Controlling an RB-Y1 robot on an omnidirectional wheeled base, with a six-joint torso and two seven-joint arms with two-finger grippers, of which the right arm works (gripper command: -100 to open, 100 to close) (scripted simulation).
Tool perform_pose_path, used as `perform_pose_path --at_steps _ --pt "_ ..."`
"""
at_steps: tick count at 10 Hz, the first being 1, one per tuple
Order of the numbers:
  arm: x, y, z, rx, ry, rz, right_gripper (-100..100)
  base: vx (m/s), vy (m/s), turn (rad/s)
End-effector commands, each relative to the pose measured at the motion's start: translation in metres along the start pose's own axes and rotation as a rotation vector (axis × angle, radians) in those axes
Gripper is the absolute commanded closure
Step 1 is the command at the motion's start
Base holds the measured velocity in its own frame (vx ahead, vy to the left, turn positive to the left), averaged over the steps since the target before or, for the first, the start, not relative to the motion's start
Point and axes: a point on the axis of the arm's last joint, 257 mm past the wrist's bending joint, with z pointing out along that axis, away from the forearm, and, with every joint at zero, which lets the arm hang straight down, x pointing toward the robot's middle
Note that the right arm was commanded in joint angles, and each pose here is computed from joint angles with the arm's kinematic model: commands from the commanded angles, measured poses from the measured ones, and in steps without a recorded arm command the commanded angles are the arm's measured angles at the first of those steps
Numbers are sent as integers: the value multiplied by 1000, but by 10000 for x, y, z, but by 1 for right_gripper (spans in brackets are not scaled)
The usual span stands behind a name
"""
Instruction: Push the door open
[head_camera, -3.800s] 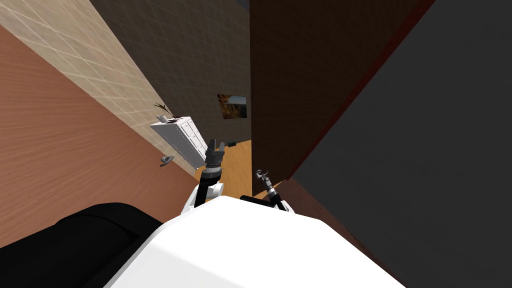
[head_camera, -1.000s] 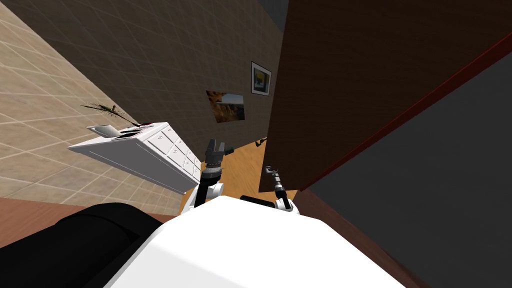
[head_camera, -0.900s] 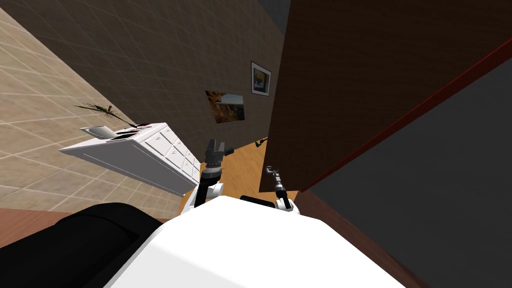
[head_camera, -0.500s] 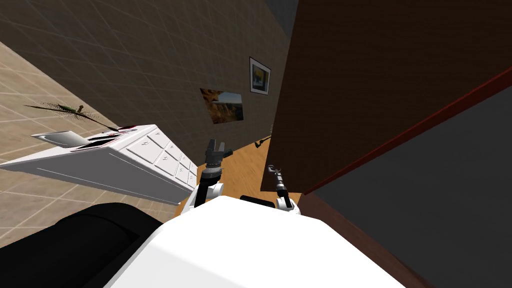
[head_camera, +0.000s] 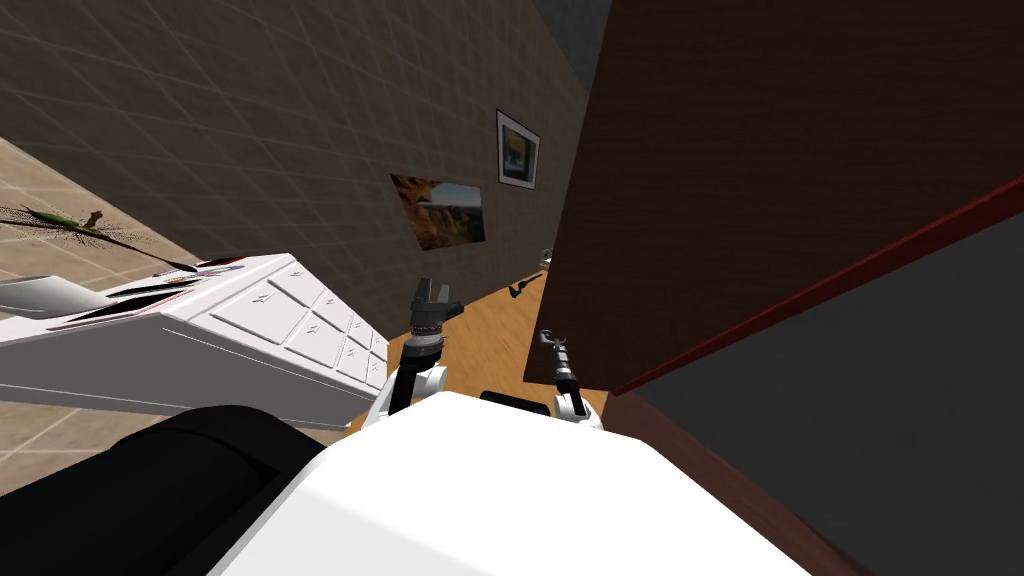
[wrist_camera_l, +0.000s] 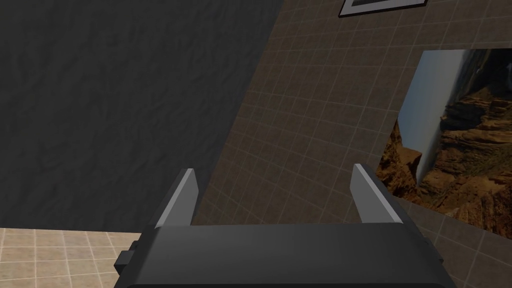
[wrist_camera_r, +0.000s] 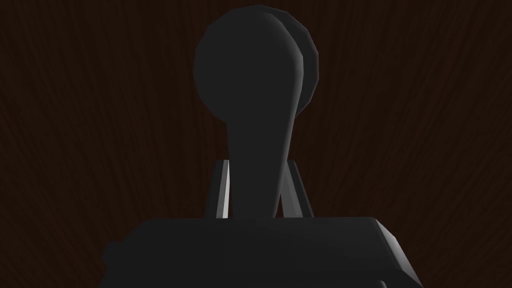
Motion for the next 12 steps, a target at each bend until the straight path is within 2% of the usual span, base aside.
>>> perform_pose_path --at_steps 1,3,4,6,10,11,12 --pt "-101 23 15 -4 -19 -6 100 171 104 -73" --pt "-243 26 15 -5 -49 -10 100 179 93 -51" --pt "-243 26 15 -5 -49 -10 100 132 76 -33" --pt "-408 30 11 -6 -90 -9 100 185 110 -73" --pt "-571 28 0 -7 -148 7 100 190 132 -79" --pt "-596 5 -26 1 -145 1 100 89 53 -50" --pt "-755 23 -40 -3 -175 -5 100 164 32 -57"
